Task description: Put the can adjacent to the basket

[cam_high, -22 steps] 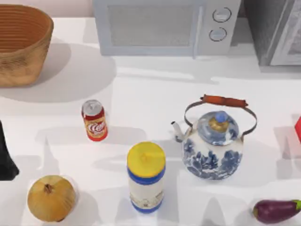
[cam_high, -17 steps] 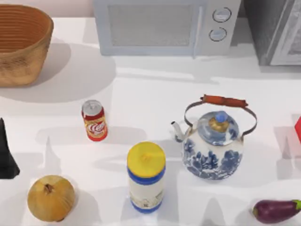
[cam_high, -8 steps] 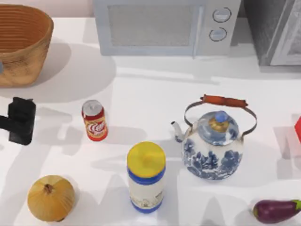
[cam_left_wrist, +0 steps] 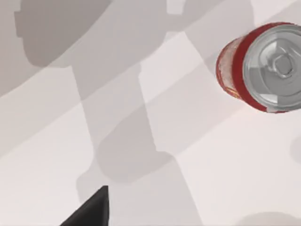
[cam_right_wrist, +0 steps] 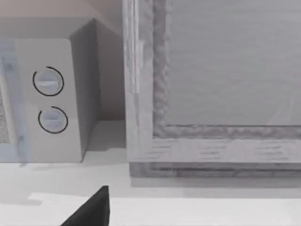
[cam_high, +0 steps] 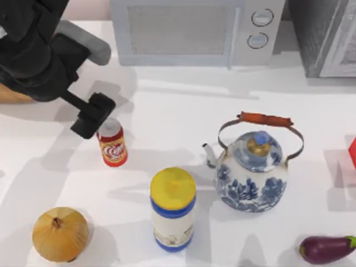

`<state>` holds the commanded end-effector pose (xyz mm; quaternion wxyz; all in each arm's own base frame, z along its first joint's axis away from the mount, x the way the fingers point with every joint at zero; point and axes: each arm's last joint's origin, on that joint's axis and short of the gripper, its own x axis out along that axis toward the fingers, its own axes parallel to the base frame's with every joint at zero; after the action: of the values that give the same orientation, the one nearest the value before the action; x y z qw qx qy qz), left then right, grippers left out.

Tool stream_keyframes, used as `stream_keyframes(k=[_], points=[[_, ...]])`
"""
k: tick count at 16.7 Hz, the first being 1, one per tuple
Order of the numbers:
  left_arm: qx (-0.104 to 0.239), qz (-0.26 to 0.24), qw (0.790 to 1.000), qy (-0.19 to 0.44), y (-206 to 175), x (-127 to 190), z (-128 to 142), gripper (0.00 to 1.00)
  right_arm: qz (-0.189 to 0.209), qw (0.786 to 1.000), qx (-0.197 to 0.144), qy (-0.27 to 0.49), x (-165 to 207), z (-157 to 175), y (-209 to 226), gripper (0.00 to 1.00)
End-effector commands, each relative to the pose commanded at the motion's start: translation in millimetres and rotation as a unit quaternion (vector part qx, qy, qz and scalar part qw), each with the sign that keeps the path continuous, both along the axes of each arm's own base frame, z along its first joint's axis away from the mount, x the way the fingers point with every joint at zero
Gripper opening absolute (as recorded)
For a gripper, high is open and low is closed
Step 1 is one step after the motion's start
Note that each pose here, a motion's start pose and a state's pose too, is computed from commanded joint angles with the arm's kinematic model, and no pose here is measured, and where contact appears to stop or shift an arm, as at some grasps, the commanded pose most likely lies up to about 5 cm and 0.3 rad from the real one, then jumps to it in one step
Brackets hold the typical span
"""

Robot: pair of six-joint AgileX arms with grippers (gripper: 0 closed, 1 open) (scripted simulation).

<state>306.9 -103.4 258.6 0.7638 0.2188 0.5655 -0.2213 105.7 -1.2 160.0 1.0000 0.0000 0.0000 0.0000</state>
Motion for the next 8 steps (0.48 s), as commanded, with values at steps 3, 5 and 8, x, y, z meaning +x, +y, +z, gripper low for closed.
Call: stream_keyframes(k=[3,5,8], points=[[0.032,-0.042,0.996,0.073,-28,32,-19,1.0,0.0,1.0,0.0,0.0,0,0,0,1.0],[0.045,-0.063,0.992,0.103,-42,46,-29,1.0,0.0,1.0,0.0,0.0,0,0,0,1.0],[0.056,-0.08,0.987,0.125,-54,58,-38,1.0,0.0,1.0,0.0,0.0,0,0,0,1.0]])
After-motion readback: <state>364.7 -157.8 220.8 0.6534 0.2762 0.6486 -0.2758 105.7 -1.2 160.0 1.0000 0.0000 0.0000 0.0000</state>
